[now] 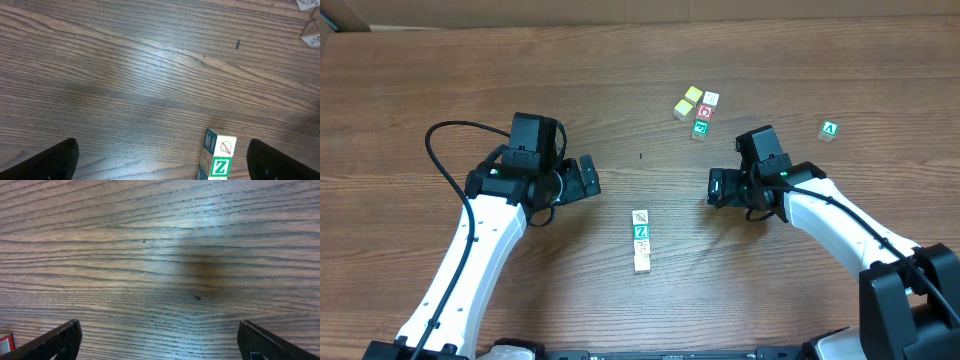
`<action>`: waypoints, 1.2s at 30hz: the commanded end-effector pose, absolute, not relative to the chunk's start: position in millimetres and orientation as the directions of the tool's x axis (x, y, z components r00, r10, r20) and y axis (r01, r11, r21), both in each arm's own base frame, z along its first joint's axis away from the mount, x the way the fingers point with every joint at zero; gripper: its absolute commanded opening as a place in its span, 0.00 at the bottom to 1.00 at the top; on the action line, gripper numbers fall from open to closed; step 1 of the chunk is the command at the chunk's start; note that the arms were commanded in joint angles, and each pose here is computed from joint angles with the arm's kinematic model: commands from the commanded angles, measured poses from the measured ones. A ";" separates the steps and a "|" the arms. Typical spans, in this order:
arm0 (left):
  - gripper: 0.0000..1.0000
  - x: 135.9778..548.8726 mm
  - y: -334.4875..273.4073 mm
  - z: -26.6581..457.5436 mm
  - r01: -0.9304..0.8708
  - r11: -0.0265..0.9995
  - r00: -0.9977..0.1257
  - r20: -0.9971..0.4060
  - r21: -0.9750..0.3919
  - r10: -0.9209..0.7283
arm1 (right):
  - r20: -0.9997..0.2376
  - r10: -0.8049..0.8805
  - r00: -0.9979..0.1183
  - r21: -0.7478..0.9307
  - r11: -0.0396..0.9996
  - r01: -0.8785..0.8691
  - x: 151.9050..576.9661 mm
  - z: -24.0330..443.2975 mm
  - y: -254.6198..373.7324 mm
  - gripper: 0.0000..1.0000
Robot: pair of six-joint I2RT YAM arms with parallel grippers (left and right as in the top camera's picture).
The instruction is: Flip 3 blocks
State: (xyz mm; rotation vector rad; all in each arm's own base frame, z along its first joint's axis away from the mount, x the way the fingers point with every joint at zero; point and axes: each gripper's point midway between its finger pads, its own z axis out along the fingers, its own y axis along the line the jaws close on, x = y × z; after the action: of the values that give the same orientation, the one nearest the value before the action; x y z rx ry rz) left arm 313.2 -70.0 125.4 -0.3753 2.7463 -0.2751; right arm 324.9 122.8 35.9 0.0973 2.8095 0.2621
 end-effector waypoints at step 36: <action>1.00 314.9 -66.2 124.3 -0.216 0.952 -0.903 -0.326 -0.218 -0.280 | -0.838 0.261 -0.479 0.378 0.911 -0.163 284.4 293.5 97.7 1.00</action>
State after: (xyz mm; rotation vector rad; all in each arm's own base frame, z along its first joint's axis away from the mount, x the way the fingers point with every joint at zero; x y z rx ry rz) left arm 313.3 -69.8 125.5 -0.3755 2.7453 -0.2739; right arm 295.6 110.6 273.3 0.0537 2.0877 0.5121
